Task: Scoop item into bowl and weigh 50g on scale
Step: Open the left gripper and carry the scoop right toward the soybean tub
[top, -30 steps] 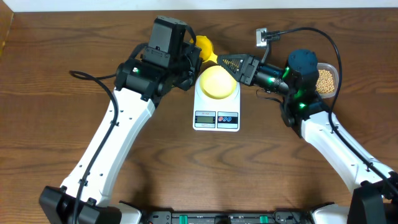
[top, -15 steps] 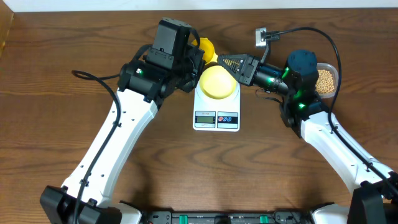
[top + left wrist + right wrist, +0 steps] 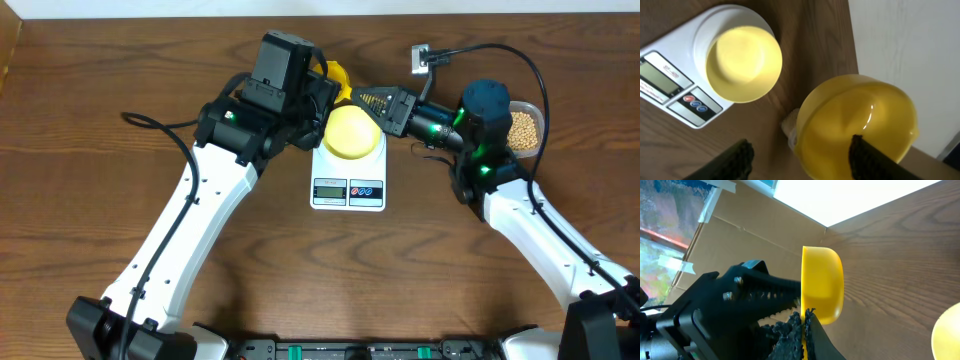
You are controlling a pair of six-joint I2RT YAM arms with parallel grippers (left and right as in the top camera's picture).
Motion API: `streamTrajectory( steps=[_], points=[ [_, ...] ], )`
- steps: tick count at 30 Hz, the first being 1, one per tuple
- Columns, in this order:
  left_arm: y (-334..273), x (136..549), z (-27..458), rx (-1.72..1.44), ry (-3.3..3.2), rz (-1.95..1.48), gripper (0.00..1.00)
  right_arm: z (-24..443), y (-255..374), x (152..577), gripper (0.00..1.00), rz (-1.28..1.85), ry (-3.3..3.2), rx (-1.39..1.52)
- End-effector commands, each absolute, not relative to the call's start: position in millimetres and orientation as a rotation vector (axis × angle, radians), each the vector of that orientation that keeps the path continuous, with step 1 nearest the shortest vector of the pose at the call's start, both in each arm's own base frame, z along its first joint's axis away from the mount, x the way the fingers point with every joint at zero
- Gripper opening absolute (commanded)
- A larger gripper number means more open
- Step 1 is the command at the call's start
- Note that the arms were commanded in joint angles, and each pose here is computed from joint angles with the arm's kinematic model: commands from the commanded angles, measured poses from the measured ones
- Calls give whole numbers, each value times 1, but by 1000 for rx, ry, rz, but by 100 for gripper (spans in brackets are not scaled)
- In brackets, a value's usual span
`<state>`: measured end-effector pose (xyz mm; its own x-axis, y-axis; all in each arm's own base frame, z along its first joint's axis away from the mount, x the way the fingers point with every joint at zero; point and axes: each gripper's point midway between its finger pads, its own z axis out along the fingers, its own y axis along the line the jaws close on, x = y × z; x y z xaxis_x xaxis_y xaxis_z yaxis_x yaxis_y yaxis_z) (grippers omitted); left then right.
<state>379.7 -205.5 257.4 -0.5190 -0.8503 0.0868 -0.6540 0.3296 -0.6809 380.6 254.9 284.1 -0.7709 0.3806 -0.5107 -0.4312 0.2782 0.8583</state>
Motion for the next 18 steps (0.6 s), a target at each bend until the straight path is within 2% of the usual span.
streamTrajectory(
  steps=[1, 6, 10, 14, 17, 18],
  points=[
    [-194, 388, 259, -1324, 2281, -920, 68, 289, 242, 392, 1, 1529, 1872, -18],
    [-162, 402, 259, -1149, 2304, -822, 69, 268, 208, 407, 1, 1415, 1930, 25],
    [-135, 411, 259, -866, 2355, -687, 69, 252, 183, 412, 1, 1345, 1979, 25],
    [-128, 405, 268, -475, 2424, -643, 58, 245, 157, 415, 1, 1240, 2058, 19],
    [-132, 394, 276, -303, 2436, -653, 58, 252, 145, 416, 1, 1152, 2108, -22],
    [-133, 390, 278, -247, 2442, -637, 52, 256, 137, 417, 1, 1103, 2128, -35]
  ],
)
